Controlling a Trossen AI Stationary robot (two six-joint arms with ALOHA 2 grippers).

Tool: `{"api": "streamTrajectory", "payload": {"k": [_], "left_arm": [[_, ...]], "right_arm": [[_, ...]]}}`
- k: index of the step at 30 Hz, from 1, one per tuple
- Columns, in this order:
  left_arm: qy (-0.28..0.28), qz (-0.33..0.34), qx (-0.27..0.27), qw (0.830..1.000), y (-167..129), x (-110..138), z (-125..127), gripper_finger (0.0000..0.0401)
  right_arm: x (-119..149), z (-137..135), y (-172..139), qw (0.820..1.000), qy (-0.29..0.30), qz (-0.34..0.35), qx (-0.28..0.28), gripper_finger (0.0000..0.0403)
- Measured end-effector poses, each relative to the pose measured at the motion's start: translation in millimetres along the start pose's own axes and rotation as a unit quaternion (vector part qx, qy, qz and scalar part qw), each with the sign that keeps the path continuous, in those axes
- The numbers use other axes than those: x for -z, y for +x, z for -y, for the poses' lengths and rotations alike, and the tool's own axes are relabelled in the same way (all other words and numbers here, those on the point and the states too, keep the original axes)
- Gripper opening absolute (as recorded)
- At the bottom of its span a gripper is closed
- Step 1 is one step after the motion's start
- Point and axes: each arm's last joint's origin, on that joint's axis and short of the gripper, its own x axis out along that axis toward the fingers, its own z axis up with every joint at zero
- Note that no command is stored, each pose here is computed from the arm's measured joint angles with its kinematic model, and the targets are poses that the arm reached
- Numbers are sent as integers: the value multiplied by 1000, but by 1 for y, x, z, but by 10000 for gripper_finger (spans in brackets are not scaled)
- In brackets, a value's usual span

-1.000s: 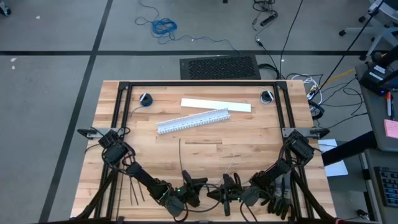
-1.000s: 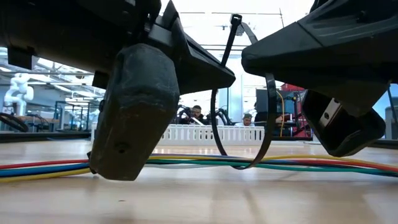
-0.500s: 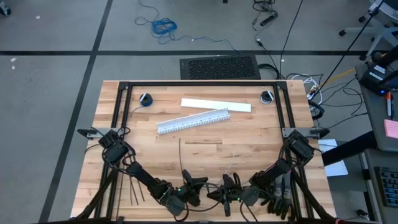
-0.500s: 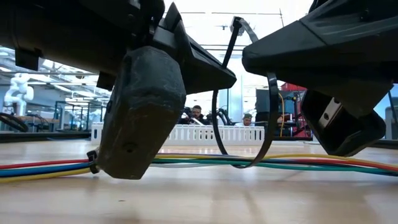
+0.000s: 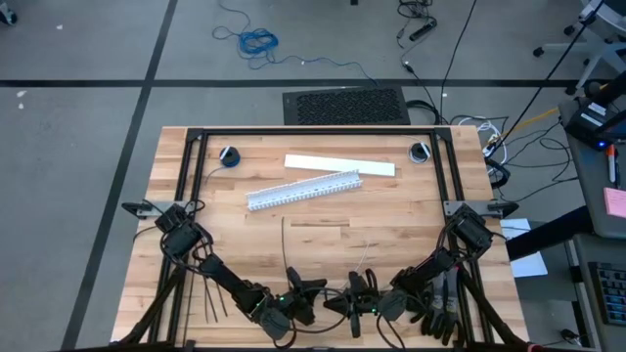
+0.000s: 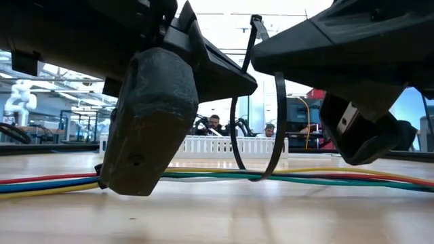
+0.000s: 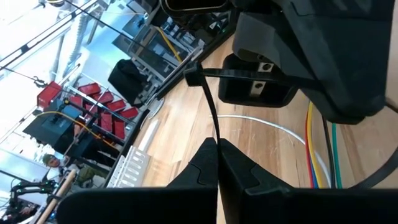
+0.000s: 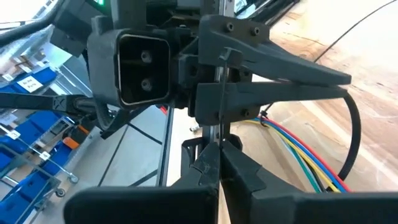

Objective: Ziptie cables
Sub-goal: Wrap the colored loose cables with the black zip tie

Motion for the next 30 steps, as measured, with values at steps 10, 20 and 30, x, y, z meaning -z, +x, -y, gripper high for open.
{"api": "streamTrajectory", "payload": {"k": [10, 20, 30], "left_arm": [[14, -4, 4, 1000, -1, 2, 2, 0], [83, 0, 7, 997, -5, 1, 3, 0], [177, -7, -9, 984, -4, -4, 1, 0]], "right_arm": [[0, 0, 0, 1000, -1, 1, 1, 0], [-4, 0, 2, 1000, 9, 14, -2, 0], [-7, 1, 4, 1000, 18, 18, -7, 0]]}}
